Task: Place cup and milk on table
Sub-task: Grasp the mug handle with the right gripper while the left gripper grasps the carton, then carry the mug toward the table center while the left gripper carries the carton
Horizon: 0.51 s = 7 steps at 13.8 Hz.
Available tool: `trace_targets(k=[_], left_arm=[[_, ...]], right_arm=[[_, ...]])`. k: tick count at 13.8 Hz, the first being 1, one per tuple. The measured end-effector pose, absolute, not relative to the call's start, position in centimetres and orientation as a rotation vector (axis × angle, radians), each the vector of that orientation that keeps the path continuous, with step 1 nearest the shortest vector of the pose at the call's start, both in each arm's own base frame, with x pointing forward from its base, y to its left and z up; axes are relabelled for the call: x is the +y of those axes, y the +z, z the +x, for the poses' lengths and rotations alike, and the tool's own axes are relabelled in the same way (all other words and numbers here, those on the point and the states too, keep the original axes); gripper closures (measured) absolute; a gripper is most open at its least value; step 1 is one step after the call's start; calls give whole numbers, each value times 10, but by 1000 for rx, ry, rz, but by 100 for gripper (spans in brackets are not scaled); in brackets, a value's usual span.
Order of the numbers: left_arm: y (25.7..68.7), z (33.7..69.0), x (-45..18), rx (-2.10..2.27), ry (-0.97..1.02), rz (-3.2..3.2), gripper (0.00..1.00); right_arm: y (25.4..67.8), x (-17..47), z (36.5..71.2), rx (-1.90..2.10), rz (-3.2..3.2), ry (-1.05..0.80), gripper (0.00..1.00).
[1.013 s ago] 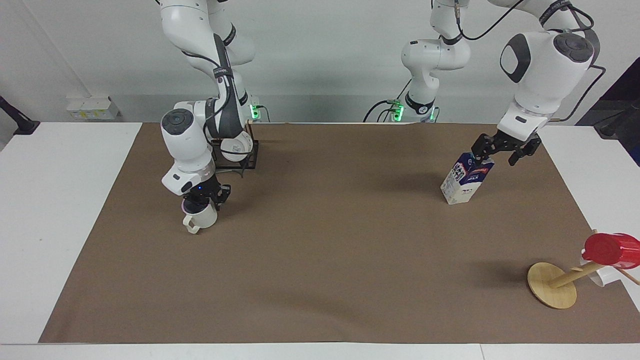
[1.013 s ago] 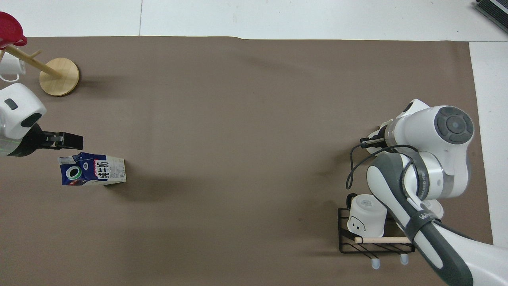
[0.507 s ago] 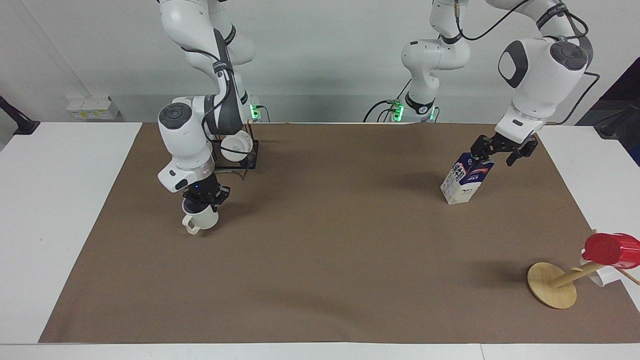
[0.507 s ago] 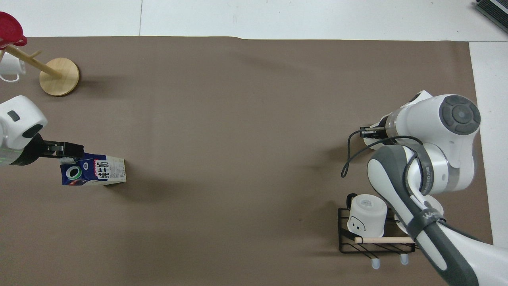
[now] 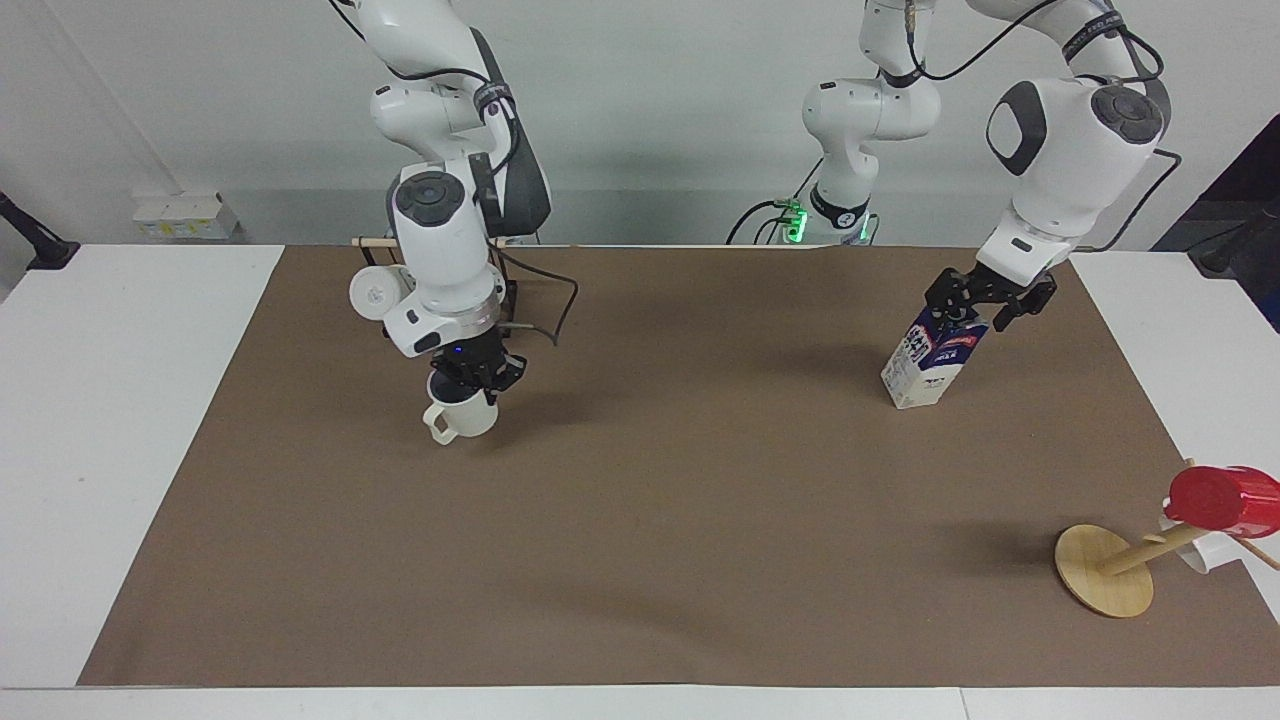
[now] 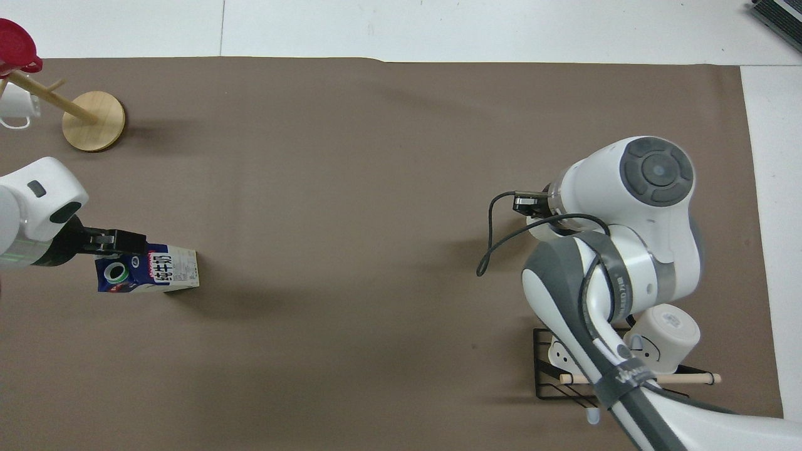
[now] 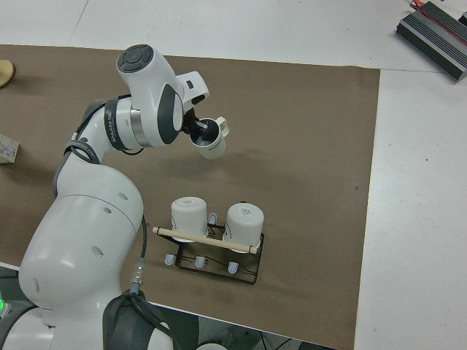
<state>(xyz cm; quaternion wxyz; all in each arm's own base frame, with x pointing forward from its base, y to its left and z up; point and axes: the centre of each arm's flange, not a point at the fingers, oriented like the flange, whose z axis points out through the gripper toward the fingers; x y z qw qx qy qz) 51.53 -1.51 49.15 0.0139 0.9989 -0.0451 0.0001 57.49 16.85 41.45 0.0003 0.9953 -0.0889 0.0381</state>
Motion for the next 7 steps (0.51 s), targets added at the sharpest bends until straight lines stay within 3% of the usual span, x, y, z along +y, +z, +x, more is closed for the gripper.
trace_targets(k=[7], left_arm=[[464,499,-13,-135,25,3110,3]], right_arm=[[419,294,561,-366,3144,180,96]])
